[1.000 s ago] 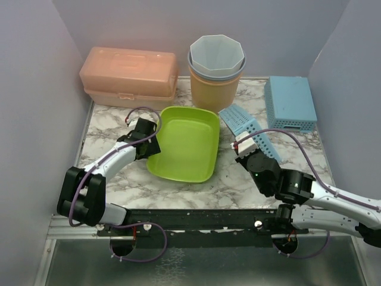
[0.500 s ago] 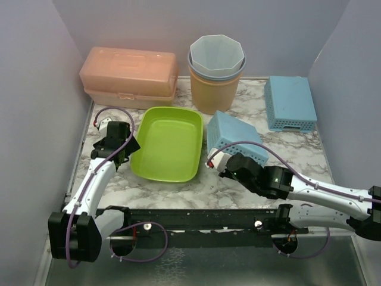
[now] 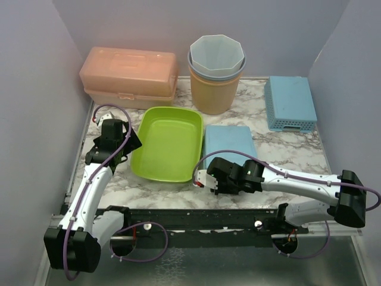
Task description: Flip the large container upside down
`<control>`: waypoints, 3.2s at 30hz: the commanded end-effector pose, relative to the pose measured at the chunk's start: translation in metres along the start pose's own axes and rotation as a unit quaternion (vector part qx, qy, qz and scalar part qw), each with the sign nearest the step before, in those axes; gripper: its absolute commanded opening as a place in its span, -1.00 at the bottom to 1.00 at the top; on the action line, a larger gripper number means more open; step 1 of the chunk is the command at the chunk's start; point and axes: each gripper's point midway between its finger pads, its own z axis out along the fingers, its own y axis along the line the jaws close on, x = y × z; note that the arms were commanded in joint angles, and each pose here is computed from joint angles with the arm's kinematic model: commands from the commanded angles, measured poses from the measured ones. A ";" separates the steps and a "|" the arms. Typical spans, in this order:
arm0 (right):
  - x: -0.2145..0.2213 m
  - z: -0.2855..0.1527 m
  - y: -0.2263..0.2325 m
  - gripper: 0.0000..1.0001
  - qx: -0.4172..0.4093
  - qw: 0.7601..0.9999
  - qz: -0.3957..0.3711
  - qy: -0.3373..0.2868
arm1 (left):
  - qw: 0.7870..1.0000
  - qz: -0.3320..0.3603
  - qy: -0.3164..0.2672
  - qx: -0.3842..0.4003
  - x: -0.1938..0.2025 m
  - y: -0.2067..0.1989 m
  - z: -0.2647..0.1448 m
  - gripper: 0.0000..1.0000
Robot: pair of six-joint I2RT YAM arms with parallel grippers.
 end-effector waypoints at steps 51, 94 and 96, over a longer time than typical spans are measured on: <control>-0.055 -0.089 -0.085 0.64 0.357 0.901 0.162 -0.186 | 0.998 -0.015 0.018 0.060 0.016 -0.012 -0.013 0.98; 0.042 0.073 -0.193 0.86 0.298 0.704 0.644 0.013 | 0.998 0.032 0.005 0.055 0.019 -0.009 0.012 0.98; 0.056 0.068 -0.177 0.83 0.302 0.687 0.660 0.034 | 0.998 0.032 0.007 0.054 0.019 -0.009 0.012 0.98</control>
